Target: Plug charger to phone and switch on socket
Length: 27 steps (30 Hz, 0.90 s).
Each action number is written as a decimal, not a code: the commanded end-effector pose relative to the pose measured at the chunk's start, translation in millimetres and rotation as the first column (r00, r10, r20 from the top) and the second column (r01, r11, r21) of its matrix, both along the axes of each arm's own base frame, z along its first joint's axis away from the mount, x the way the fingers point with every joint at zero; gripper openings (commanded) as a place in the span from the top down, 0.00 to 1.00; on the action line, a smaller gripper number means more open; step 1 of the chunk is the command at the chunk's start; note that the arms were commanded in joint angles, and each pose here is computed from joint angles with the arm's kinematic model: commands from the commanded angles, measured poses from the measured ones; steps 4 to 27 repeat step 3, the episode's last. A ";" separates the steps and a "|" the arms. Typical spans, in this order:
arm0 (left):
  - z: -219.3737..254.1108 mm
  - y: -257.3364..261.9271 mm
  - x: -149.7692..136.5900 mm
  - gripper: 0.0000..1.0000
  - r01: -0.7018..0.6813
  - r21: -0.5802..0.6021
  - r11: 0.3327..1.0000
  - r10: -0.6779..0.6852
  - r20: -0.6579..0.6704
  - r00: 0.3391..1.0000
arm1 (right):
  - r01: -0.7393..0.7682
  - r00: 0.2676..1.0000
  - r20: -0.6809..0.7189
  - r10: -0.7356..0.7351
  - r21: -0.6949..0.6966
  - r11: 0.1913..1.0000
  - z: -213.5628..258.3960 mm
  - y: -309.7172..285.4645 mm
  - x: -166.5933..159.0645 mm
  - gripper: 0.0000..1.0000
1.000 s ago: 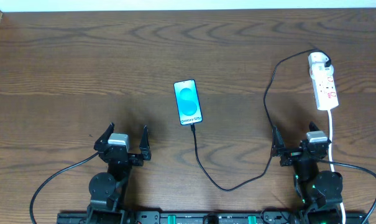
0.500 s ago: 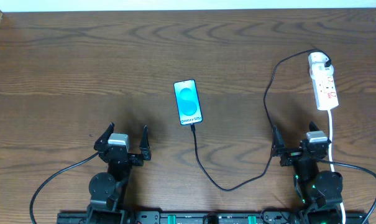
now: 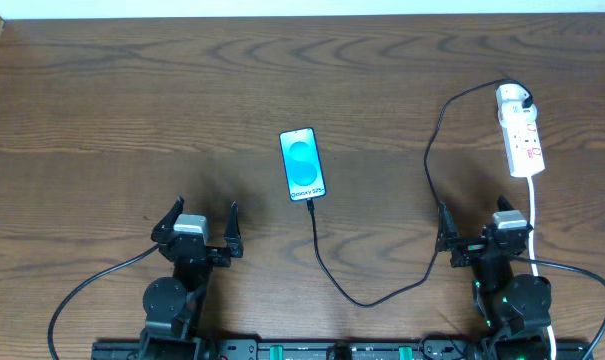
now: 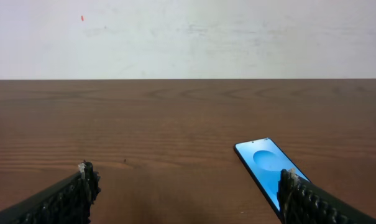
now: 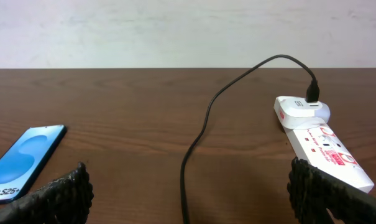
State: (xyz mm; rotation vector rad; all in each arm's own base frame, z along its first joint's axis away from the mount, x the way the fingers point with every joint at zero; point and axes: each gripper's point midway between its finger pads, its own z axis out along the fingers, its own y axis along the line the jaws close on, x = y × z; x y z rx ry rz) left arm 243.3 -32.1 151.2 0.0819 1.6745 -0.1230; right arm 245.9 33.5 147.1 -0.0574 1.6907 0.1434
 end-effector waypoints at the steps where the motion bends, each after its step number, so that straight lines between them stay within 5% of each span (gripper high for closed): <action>1: -14.1 3.6 -1.0 0.06 -0.015 0.023 1.000 0.016 -0.046 0.999 | -0.009 1.000 0.003 0.009 0.010 1.000 0.4 2.3 -0.7 0.01; 27: -14.1 3.6 -1.0 0.06 -0.016 0.022 1.000 0.017 -0.046 0.999 | -0.009 1.000 0.003 0.009 0.010 1.000 0.4 2.3 -0.7 0.01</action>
